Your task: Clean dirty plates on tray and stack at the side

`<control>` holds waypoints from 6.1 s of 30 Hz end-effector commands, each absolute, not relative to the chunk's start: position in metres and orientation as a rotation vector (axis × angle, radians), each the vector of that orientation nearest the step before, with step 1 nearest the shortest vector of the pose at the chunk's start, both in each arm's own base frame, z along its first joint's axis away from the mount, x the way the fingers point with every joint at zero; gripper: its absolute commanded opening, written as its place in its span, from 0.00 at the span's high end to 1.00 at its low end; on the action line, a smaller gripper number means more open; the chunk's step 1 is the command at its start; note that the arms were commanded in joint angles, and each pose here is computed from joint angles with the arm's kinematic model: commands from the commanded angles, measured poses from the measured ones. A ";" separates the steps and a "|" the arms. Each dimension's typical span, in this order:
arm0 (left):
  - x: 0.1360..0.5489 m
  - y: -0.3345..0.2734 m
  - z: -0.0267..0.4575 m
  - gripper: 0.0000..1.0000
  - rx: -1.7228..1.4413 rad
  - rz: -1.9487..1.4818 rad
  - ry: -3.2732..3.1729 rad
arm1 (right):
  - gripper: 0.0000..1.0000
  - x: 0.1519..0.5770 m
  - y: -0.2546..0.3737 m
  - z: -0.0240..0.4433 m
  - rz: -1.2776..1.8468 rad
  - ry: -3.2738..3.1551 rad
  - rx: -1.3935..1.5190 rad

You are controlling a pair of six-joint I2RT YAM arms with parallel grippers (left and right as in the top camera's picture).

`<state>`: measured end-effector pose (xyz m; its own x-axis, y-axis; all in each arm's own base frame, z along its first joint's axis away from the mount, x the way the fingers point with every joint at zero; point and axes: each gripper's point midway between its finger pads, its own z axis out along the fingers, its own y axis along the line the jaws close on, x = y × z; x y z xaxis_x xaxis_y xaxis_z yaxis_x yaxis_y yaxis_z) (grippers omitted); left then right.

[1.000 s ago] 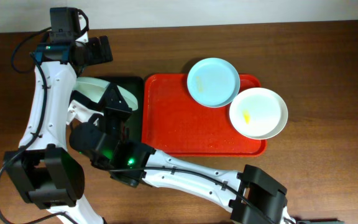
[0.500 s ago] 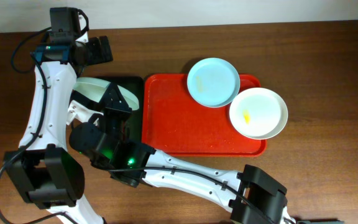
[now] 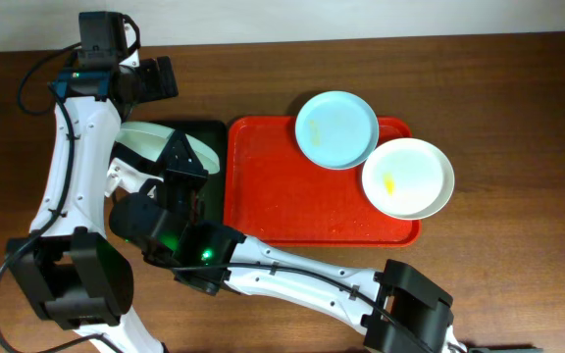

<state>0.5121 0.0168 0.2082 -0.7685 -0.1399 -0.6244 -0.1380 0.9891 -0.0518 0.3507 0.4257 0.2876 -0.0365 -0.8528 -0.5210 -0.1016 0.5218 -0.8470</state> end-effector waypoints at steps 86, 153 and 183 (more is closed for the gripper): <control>0.512 0.016 0.213 0.01 -0.182 -0.012 2.448 | 0.96 0.358 -0.183 0.107 0.437 2.657 1.378; 0.512 0.015 0.213 0.01 -0.182 -0.013 2.448 | 0.36 0.330 -0.237 0.060 -0.148 2.868 0.976; 0.512 0.016 0.213 0.01 -0.182 -0.013 2.448 | 0.77 0.340 -0.247 0.015 -0.018 2.849 1.043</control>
<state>0.5121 0.0168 0.2082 -0.7685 -0.1399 -0.6243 -0.1377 0.9891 -0.0521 0.3358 -0.2457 0.0205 -0.7585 0.6424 -0.1096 0.6448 0.7642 0.0163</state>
